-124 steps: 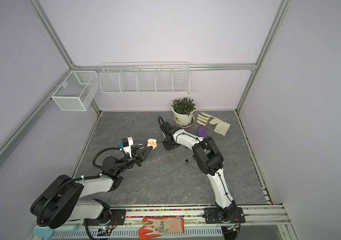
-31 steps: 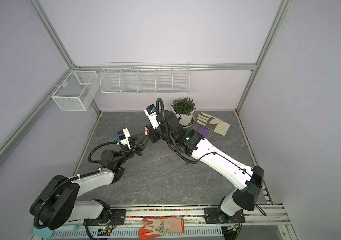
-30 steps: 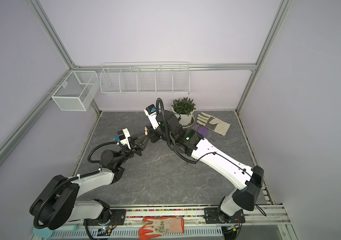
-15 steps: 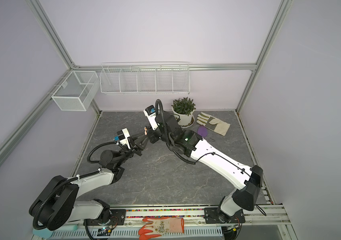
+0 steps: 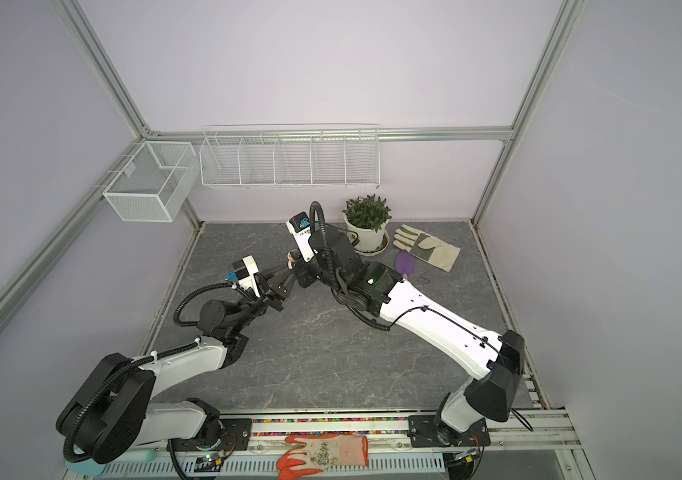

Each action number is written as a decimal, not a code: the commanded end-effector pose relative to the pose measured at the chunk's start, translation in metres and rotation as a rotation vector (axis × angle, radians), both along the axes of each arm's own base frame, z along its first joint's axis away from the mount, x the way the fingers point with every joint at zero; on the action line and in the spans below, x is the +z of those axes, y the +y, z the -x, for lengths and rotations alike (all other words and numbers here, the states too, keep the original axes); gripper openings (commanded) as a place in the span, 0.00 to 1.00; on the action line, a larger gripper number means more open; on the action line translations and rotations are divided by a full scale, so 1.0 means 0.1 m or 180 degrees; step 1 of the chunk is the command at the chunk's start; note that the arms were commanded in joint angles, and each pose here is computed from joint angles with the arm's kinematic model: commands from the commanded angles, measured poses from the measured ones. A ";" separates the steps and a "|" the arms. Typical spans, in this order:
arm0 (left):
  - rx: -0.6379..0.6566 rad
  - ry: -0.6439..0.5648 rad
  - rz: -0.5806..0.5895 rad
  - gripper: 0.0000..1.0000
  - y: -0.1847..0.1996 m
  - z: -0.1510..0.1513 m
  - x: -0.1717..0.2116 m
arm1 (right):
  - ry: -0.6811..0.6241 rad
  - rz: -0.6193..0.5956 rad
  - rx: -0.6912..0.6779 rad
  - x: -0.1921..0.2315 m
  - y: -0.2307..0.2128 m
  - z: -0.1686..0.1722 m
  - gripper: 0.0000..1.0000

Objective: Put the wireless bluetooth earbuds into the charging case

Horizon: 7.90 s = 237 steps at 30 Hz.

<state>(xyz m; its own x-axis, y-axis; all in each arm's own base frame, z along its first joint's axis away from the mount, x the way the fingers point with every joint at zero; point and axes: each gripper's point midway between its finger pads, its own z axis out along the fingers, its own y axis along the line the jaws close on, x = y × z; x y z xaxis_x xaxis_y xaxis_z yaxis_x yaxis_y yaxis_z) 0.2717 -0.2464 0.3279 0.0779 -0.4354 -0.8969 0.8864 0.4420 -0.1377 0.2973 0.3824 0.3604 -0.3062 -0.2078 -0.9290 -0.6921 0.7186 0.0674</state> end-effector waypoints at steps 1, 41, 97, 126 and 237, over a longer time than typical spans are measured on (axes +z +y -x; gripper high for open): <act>-0.0002 -0.0253 0.0153 0.00 0.06 0.12 0.23 | -0.0021 0.0070 -0.0020 -0.03 -0.07 0.05 0.16; -0.0070 -0.0296 0.0116 0.00 0.05 0.18 0.23 | 0.0051 -0.0142 0.0399 0.51 -0.14 0.40 0.46; -0.0807 -0.0207 0.0006 0.00 -0.12 0.58 0.17 | 0.0895 -0.1001 0.2659 -0.03 -0.35 0.49 0.18; -0.0769 0.0026 -0.0063 0.43 -0.21 0.39 0.00 | 0.0596 -0.0470 0.2183 -0.07 -0.51 0.38 0.07; -0.0675 0.0725 0.1408 0.00 -0.06 -0.22 0.99 | 0.0848 -0.2879 0.1231 0.73 -1.03 -0.29 0.63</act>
<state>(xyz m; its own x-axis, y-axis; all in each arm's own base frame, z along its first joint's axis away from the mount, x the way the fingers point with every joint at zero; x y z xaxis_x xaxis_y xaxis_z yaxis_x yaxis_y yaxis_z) 0.2934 -0.2557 0.4089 -0.2181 -0.7137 -0.6657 0.8739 0.1609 -0.4588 0.3283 0.2848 0.4075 -0.5765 0.3140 -0.7544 -0.7569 0.1425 0.6378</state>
